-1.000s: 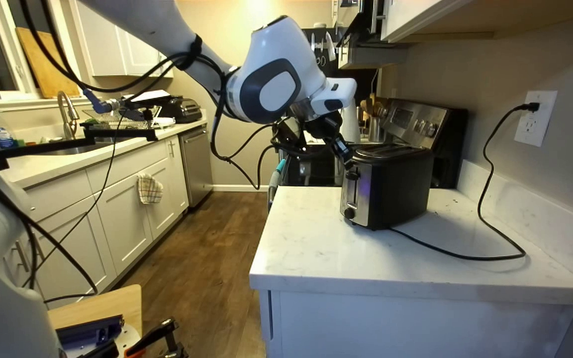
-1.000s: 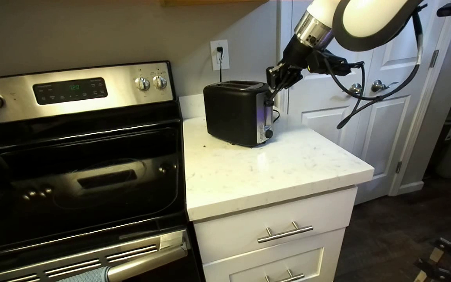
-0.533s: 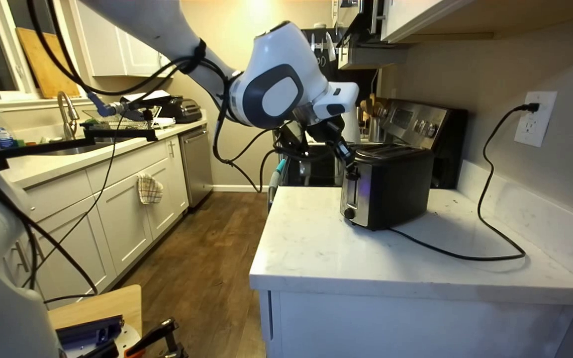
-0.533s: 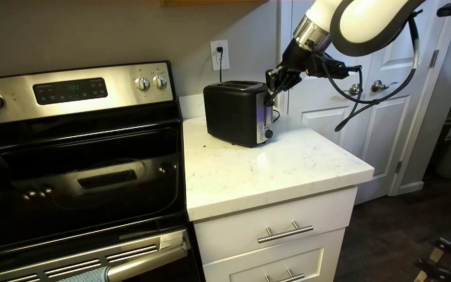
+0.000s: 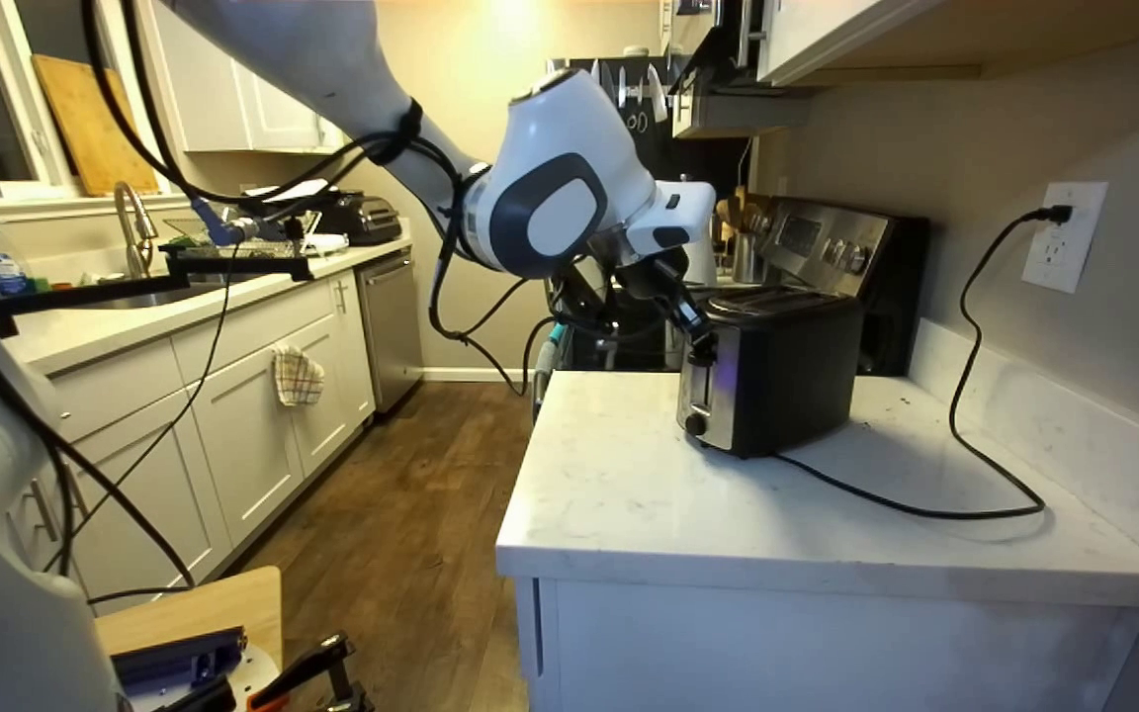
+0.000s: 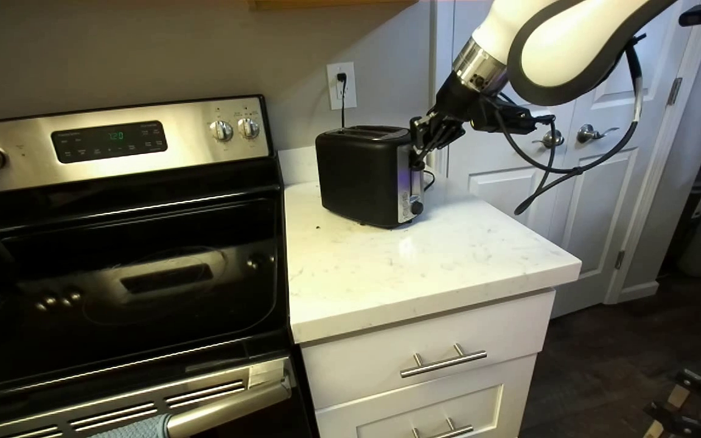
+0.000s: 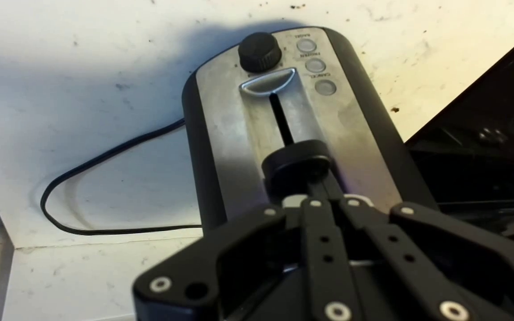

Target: Push down the black knob on side of the toaster

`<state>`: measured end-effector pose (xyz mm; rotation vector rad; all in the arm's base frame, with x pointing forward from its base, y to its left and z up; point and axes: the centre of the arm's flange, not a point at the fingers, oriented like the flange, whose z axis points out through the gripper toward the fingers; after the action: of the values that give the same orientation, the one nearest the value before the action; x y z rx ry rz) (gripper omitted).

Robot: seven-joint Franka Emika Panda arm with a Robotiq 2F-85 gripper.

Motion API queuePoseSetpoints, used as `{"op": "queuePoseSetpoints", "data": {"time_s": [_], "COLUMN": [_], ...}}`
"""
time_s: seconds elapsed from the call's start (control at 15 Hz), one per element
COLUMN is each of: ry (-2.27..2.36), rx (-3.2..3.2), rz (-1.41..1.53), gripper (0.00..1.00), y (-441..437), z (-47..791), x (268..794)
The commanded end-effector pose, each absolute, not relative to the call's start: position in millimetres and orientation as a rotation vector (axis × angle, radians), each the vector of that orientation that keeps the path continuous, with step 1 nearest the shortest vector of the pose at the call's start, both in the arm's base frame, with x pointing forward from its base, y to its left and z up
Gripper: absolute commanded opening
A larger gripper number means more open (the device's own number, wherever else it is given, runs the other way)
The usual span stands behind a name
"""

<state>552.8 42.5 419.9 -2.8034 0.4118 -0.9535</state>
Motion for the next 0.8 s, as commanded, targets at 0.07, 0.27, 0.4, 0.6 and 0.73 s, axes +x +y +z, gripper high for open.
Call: {"op": "queuePoseSetpoints", "data": {"time_s": [0.07, 0.27, 0.4, 0.6, 0.73], "ry": [0.391, 0.372, 0.359, 0.334, 0.345], "rx": [-2.780, -2.760, -2.748, -2.729, -2.690], "rz": [-1.031, -1.070, -1.089, -1.127, -1.175], "gripper": [0.00, 0.00, 0.00, 0.00, 0.00], "y": [36.3, 36.4, 37.5, 37.9, 34.1], "z": [384.0, 365.0, 349.0, 310.6, 289.2], "x": [559.2, 552.1, 548.6, 552.2, 556.6]}}
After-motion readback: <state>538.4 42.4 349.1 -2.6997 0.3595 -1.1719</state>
